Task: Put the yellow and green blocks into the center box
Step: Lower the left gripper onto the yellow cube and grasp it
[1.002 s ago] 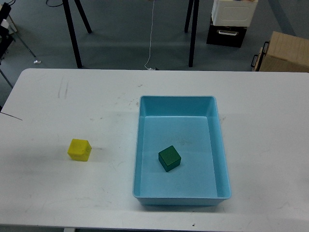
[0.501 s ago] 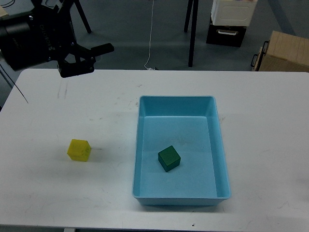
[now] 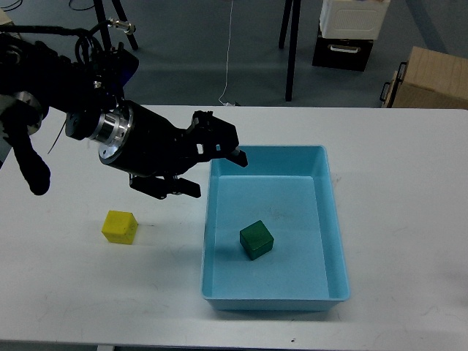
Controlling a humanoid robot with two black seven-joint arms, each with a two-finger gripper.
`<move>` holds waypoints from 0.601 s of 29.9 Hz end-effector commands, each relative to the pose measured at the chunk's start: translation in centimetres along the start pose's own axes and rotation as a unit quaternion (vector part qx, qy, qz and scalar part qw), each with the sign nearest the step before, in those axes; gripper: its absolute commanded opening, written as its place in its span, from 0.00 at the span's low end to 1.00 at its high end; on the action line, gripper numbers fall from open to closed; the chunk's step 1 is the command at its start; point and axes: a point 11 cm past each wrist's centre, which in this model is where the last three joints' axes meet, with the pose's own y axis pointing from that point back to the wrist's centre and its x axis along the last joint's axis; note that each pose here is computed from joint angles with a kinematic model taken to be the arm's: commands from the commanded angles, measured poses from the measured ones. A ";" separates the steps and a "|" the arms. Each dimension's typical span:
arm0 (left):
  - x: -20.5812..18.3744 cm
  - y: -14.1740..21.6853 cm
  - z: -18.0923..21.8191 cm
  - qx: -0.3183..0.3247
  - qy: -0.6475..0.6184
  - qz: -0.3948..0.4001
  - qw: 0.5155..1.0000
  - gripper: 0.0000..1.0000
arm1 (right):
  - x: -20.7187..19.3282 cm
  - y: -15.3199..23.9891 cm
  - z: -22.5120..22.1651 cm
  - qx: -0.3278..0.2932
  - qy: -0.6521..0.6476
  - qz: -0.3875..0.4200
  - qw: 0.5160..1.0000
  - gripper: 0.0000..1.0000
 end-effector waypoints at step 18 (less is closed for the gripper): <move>1.0 -6.5 -13.0 0.166 -0.055 0.000 0.985 1.00 | 0.5 1.1 -0.5 0.005 0.005 0.017 1.000 0.96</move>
